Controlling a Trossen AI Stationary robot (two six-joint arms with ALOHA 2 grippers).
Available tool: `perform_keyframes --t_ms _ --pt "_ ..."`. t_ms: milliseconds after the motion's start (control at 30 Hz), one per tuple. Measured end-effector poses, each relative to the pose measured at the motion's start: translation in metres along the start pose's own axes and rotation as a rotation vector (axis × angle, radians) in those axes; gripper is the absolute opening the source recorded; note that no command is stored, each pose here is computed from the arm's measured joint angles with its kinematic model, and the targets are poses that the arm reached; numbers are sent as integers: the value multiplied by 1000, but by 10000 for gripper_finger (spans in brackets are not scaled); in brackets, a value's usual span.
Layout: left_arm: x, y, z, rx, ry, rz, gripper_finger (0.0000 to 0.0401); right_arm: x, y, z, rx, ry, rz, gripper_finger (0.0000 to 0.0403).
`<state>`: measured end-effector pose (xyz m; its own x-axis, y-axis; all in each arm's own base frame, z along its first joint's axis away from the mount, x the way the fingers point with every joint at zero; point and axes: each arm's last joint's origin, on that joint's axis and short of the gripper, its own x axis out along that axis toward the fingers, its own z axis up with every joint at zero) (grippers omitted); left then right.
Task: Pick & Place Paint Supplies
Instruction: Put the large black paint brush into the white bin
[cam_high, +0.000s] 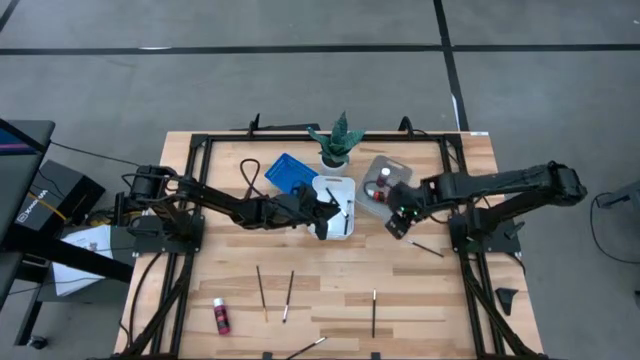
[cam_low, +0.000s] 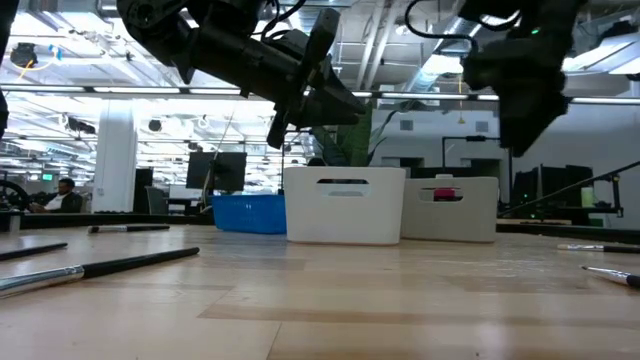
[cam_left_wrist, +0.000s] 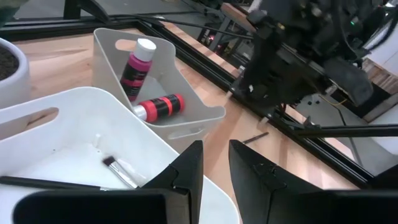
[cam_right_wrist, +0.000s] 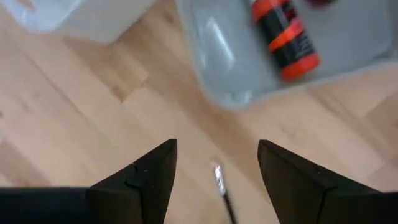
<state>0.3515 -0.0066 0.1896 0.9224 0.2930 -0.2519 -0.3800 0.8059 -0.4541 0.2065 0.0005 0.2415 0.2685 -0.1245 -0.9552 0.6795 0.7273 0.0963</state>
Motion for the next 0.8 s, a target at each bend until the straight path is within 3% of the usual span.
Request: perform_keyframes --t_ms 233,500,800 --pt "0 0 0 0 0 0 71 -3 11 -17 64 42 -6 221" --pt "0 0 0 0 0 0 71 -4 2 -25 190 105 -110 221" --pt "0 0 0 0 0 1 71 4 10 -18 -37 86 -67 221"
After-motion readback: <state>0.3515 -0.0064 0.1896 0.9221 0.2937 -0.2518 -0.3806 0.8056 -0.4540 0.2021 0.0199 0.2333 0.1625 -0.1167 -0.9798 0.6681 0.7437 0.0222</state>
